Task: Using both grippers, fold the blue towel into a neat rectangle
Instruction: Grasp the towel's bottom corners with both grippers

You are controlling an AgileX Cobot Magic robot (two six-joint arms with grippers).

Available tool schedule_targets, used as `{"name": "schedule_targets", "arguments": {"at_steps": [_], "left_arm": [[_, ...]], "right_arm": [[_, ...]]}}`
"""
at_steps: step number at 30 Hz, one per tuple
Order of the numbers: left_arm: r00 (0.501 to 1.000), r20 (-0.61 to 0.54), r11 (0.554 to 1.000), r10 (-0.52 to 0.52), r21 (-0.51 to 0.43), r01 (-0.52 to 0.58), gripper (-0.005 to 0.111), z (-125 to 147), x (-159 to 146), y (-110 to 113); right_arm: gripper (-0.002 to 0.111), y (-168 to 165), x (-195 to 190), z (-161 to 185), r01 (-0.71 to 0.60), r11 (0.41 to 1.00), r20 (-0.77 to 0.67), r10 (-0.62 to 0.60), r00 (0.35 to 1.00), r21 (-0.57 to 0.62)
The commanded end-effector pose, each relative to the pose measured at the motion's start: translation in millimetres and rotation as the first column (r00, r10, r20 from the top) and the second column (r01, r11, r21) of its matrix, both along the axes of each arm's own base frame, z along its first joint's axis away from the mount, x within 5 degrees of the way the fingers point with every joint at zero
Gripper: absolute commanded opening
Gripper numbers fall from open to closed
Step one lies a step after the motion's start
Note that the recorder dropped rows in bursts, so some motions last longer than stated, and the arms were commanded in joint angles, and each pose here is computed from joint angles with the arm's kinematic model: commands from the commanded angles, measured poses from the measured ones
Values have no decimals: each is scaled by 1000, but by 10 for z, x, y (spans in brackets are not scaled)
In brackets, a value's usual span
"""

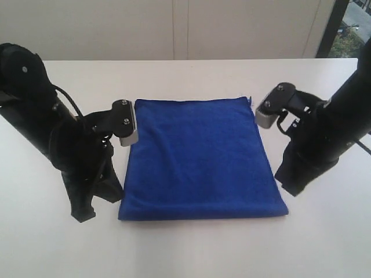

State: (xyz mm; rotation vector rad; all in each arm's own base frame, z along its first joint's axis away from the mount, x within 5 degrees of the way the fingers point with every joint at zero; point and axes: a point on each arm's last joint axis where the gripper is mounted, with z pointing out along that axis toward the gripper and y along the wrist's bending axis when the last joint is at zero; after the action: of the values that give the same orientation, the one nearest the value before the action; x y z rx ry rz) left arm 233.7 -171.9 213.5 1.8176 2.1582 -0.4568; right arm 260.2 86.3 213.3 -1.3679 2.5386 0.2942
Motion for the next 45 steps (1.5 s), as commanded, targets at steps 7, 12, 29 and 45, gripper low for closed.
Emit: {"name": "schedule_targets", "arguments": {"at_steps": [7,12,29,45], "left_arm": [[995,-43,996,-91,-24,90,5,-318,68,-101],[992,-46,992,-120,-35,119,31,-379,79,-124],[981,-41,982,-188,-22,188,43,-498,88,-126],[986,1,986,-166,9,166,43,-675,147,-115]], "right_arm": [[40,43,-192,-307,-358,929,119,368,922,-93],[45,16,-199,-401,-386,912,186,407,894,-143],[45,12,-178,-608,-378,914,142,397,907,-144],[45,41,-170,-760,-353,930,80,362,929,-101]]}}
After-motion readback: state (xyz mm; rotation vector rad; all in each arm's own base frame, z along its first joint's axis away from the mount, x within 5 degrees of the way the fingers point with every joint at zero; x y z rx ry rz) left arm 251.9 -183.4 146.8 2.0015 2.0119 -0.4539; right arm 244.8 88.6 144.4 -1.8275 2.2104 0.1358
